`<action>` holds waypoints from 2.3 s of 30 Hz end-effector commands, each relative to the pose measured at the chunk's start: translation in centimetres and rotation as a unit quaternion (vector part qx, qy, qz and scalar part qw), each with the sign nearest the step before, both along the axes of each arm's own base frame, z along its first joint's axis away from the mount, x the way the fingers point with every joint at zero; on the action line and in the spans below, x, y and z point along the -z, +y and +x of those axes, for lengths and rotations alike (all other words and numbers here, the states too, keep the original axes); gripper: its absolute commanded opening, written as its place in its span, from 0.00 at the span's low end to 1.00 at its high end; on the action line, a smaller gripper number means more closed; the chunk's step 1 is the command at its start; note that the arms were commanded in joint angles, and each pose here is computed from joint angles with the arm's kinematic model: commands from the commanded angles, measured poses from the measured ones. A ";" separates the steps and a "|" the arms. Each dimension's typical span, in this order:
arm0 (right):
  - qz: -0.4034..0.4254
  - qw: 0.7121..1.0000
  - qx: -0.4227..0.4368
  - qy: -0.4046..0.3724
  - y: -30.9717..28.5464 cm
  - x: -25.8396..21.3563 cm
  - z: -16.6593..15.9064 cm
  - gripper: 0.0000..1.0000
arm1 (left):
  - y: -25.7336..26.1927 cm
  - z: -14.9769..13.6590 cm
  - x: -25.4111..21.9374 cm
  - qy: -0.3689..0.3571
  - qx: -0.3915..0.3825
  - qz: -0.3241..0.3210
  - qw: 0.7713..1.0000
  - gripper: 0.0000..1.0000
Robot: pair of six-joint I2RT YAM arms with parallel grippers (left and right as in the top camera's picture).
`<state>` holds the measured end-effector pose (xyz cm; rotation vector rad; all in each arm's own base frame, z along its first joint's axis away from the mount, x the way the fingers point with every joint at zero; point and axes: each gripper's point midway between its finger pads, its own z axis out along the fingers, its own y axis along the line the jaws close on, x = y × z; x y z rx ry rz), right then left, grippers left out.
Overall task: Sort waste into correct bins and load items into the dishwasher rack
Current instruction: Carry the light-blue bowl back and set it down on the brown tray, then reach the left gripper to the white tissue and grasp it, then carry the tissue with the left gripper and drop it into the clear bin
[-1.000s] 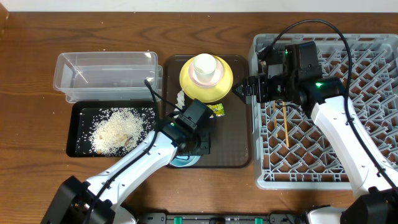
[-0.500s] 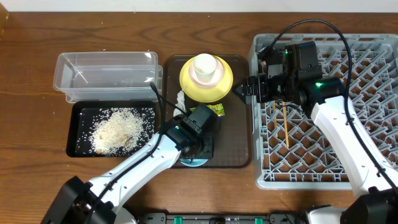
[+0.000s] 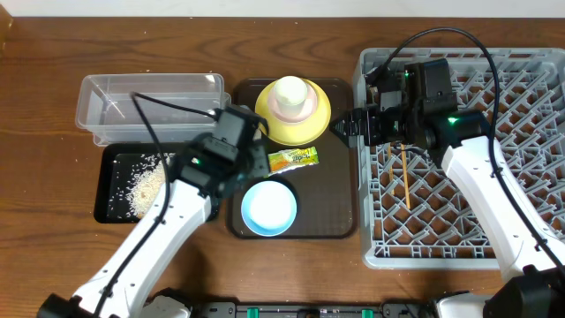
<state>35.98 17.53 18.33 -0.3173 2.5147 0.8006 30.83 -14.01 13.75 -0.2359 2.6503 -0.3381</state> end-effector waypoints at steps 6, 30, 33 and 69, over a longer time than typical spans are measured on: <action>0.008 1.000 -0.006 -0.008 0.5 -0.9 -0.1 0.99 | 0.8 1.9 3.1 0.021 -0.011 0.032 0.999 0.51; 0.008 1.000 -0.006 -0.008 0.5 -0.9 -0.1 0.99 | 0.8 5.3 11.0 0.043 -0.012 0.089 0.995 0.49; 0.008 1.000 -0.006 -0.008 0.5 -0.9 -0.1 0.99 | 0.8 5.4 11.7 0.048 -0.012 0.091 0.995 0.46; 0.008 1.000 -0.006 -0.008 0.5 -0.9 -0.1 0.99 | 10.3 9.1 -12.2 -0.274 -0.148 0.065 0.948 0.06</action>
